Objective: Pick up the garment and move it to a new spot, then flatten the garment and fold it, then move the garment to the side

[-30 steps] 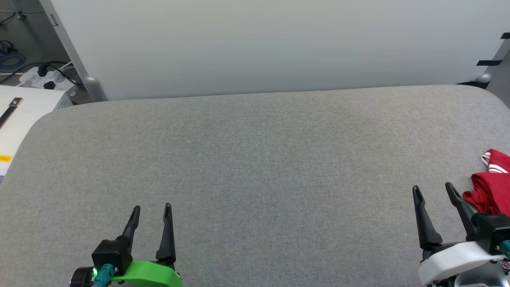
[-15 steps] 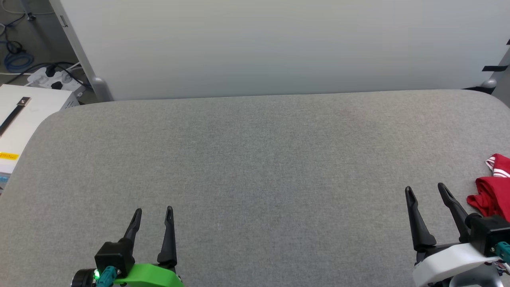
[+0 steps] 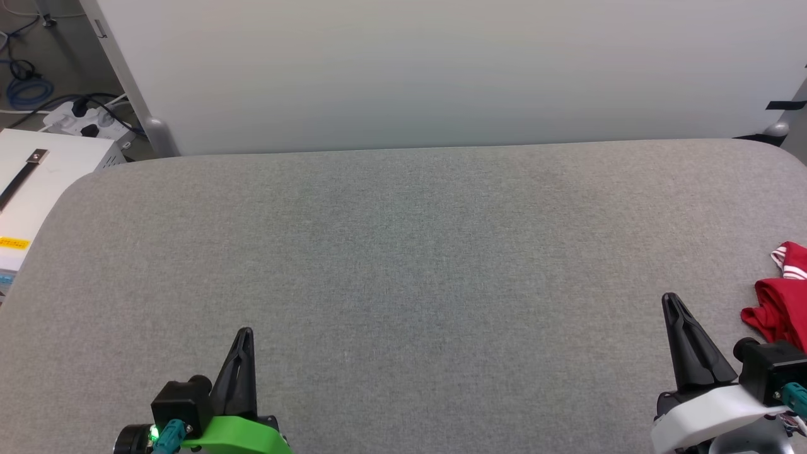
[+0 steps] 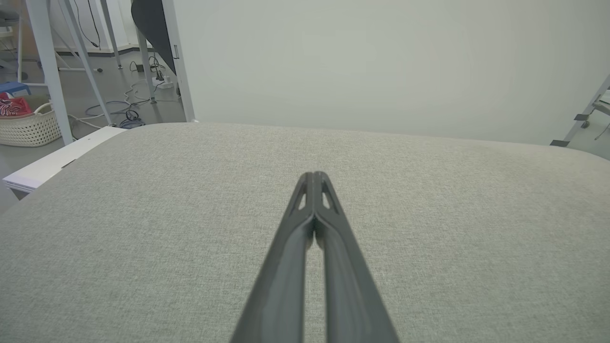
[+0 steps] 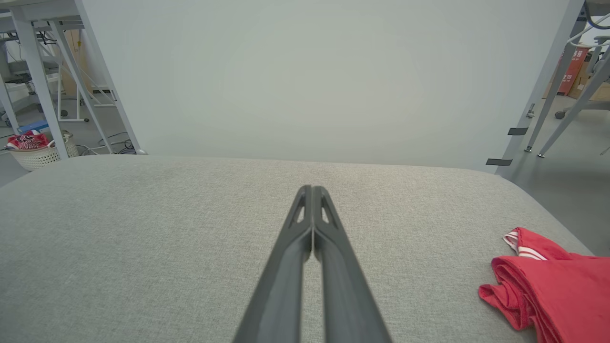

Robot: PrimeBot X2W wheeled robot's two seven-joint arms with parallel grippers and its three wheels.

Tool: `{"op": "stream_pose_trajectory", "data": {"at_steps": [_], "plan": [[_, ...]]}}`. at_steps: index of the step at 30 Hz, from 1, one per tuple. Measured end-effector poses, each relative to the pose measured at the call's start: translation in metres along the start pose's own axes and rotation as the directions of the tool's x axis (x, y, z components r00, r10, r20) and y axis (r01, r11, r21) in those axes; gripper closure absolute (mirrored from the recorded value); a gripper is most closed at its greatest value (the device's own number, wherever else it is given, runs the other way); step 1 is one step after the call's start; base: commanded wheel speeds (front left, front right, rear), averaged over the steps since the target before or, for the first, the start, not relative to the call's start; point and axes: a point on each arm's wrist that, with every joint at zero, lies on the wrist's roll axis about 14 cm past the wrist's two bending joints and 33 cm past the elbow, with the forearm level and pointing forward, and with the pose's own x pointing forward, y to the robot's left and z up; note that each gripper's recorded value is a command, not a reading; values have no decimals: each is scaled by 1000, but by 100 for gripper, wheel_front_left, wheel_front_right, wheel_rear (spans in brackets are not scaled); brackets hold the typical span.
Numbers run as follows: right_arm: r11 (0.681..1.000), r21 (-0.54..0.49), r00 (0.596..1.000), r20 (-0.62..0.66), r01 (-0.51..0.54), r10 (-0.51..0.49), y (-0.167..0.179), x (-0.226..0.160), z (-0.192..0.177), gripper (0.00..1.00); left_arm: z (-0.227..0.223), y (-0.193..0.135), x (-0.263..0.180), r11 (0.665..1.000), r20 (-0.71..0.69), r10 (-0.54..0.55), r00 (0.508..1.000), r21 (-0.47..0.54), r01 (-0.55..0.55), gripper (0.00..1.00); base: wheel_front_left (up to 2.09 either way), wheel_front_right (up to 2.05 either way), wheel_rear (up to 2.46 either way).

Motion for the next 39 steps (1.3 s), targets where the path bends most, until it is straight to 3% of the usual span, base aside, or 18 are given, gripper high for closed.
{"op": "stream_pose_trajectory", "data": {"at_steps": [39], "plan": [[1000,-29,999,-44,-6,5,3,6,-12,100,2,3,3,999,-33,16,999,48,-15,100,0,0,0]]}}
